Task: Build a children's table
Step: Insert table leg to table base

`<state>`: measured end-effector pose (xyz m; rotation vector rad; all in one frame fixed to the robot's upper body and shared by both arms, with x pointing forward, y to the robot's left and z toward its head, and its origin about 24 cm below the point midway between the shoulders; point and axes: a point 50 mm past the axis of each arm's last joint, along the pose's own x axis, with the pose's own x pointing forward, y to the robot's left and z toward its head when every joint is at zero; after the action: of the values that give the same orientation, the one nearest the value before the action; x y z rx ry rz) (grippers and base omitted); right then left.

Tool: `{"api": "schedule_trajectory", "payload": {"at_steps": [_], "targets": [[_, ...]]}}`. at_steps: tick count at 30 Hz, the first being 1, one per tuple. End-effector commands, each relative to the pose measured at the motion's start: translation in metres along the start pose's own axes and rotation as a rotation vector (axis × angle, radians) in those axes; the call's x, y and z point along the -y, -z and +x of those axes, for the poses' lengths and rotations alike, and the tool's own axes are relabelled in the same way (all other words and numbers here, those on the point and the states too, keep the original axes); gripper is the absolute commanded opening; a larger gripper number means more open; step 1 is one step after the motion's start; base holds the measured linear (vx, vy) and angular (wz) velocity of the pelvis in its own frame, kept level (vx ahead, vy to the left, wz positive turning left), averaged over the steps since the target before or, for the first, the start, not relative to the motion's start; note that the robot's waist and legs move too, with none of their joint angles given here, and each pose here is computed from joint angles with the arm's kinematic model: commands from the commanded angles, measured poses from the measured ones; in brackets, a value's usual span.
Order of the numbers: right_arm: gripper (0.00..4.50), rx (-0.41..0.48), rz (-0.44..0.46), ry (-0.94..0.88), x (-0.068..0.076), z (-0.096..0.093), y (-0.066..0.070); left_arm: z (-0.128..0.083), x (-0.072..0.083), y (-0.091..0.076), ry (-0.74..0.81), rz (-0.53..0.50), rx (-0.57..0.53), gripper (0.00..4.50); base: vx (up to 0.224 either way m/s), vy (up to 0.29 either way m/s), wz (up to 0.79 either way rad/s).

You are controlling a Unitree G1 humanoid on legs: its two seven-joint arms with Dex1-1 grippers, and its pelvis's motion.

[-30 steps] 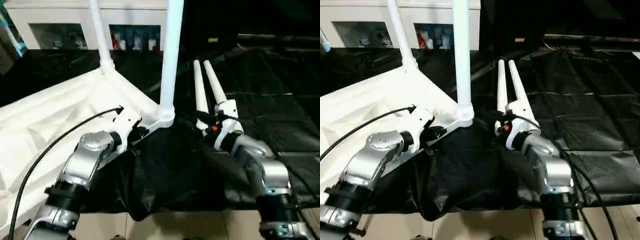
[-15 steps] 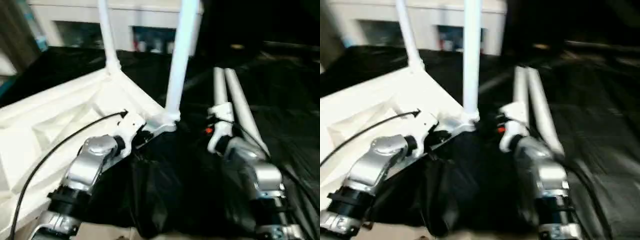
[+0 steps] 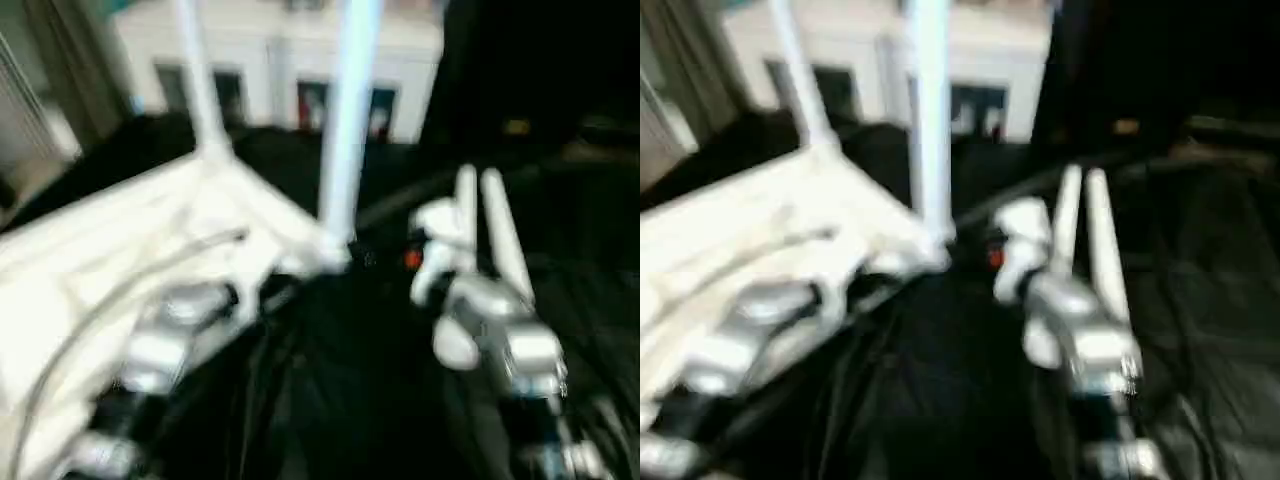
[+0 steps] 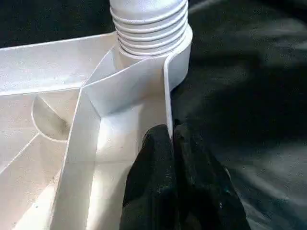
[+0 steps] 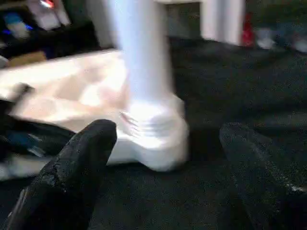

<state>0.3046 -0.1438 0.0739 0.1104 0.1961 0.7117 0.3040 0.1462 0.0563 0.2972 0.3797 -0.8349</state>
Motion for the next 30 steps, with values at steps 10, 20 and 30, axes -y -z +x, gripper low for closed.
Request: {"api": "schedule_trajectory", "payload": {"at_steps": [10, 20, 30], "targets": [[4.45, -0.022, -0.092, -0.266, -0.001, -0.015, -0.018, 0.001, 0.014, -0.018, 0.264, 0.175, 0.046, 0.0, -0.102, 0.005, -0.01], [4.45, -0.128, -0.209, -0.3, 0.009, -0.021, -0.014, 0.003, 0.009, -0.023, 0.308, 0.215, 0.039, 0.0, -0.057, -0.046, 0.05], [4.45, -0.151, -0.238, -0.277, 0.008, -0.018, -0.009, 0.007, 0.006, -0.024, 0.33, 0.238, 0.032, 0.0, -0.078, 0.043, -0.02]]}}
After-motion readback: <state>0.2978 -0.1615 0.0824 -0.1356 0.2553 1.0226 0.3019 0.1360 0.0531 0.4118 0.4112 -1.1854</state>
